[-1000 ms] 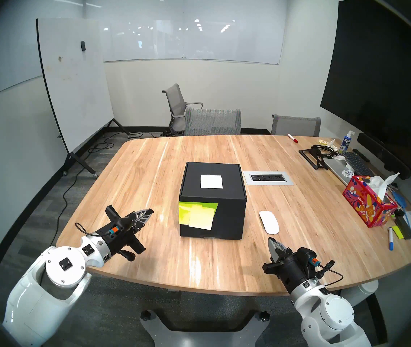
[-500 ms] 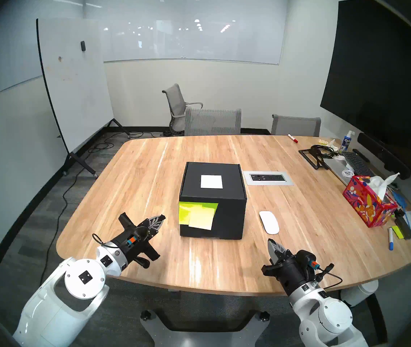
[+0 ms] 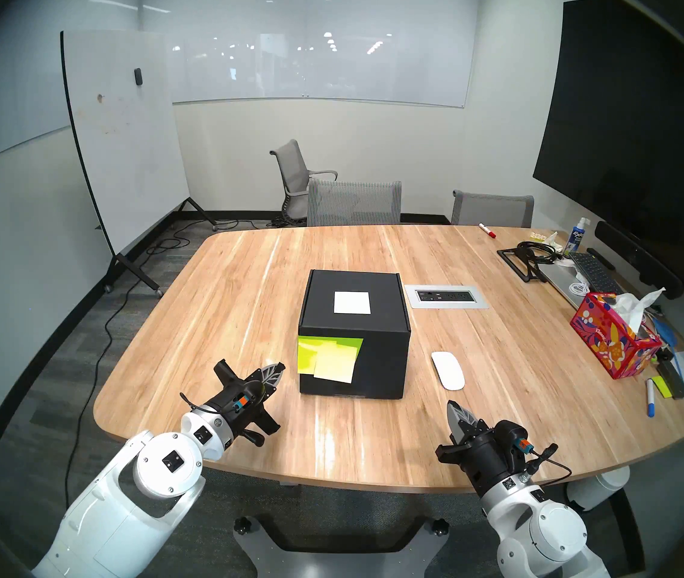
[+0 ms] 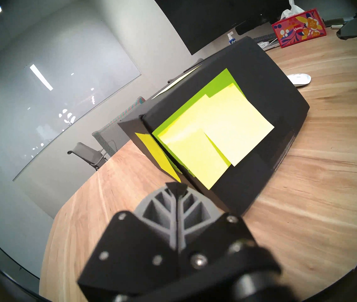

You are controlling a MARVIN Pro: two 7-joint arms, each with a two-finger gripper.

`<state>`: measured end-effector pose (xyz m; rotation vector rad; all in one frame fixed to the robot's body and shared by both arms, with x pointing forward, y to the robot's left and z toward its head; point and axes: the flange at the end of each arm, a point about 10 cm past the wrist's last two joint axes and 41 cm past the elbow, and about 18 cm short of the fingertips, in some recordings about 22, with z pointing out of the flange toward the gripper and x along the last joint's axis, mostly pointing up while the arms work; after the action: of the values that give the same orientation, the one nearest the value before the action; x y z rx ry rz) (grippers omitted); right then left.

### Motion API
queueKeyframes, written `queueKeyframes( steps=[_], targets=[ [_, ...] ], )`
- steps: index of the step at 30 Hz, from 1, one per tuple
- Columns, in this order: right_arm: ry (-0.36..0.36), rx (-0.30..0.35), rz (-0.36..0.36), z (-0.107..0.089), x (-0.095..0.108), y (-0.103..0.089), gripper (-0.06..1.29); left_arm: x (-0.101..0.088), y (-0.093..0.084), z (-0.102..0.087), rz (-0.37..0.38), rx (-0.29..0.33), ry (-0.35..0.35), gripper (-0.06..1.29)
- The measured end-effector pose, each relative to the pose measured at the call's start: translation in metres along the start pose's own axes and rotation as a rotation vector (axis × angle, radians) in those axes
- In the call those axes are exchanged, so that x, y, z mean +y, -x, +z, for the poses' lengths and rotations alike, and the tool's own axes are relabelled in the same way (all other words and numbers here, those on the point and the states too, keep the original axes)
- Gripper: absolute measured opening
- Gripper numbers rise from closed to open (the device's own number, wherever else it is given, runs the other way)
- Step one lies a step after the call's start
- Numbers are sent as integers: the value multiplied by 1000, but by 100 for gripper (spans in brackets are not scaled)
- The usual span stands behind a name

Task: Open the box and place the mouse inside

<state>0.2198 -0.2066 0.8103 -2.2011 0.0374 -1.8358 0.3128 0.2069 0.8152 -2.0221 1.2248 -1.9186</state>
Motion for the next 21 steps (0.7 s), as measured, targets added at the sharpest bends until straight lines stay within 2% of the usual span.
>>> queueKeyframes(
  steps=[8, 21],
  targets=[
    [17, 8, 1, -5, -3, -2, -3, 2, -6, 14, 14, 21, -20, -2],
    [34, 16, 3, -11, -6, -2, -3, 0, -7, 27, 30, 26, -50, -2]
  ],
)
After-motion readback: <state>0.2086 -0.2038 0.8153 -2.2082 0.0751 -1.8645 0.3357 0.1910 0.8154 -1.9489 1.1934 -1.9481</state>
